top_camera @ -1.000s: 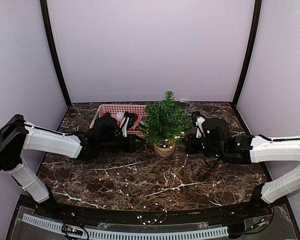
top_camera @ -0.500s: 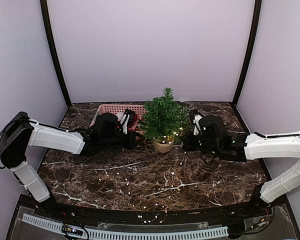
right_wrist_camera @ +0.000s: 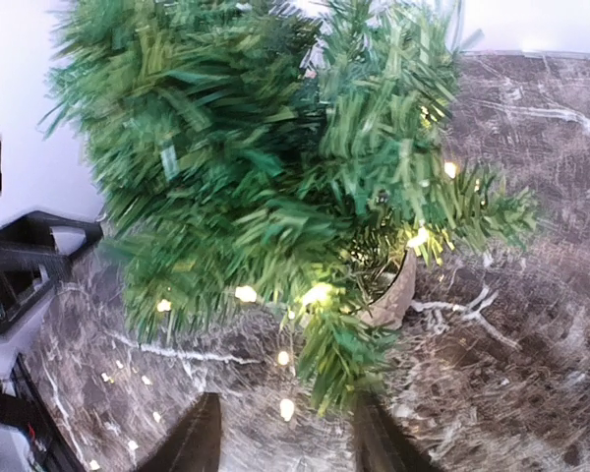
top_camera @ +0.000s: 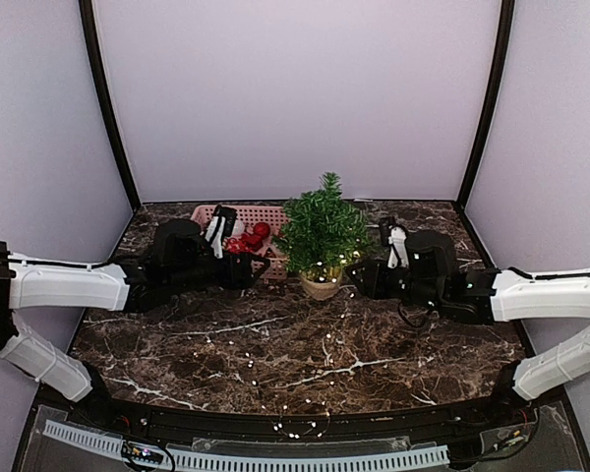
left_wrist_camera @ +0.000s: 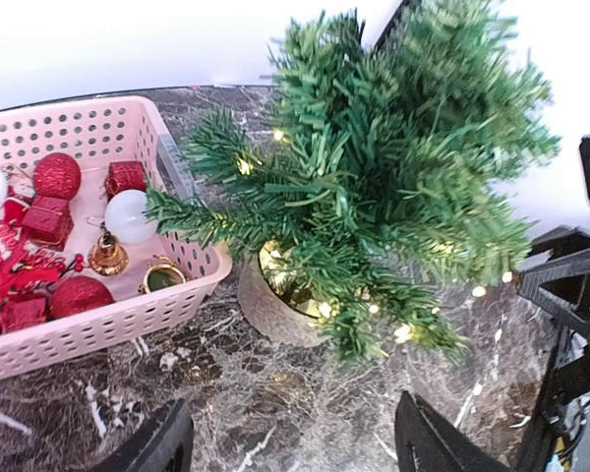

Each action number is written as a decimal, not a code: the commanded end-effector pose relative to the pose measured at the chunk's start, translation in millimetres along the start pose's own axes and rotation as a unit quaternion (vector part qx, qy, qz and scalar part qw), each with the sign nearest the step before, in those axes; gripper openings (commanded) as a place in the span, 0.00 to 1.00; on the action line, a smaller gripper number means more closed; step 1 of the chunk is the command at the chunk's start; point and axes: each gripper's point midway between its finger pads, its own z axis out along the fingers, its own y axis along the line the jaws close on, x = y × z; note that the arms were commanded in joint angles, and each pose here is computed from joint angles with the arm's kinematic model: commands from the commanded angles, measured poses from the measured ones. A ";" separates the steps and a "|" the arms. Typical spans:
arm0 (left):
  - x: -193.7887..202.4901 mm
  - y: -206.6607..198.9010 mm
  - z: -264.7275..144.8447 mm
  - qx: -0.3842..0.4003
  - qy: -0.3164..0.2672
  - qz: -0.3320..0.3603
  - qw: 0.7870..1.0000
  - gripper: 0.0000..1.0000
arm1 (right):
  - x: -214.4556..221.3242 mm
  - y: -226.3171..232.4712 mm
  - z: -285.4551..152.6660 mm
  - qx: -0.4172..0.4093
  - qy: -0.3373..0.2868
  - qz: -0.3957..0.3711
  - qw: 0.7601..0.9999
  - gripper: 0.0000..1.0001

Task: Decorate the small christmas tree
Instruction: Place the side of the string light at the center of the board, then pick up the side of the string light at the center of the board.

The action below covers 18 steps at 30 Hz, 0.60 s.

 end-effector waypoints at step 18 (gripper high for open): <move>54.1 -78.4 -20.5 0.104 0.023 -0.068 0.992 0.77 | 128.7 41.0 -19.6 -0.157 0.108 0.063 0.980 0.80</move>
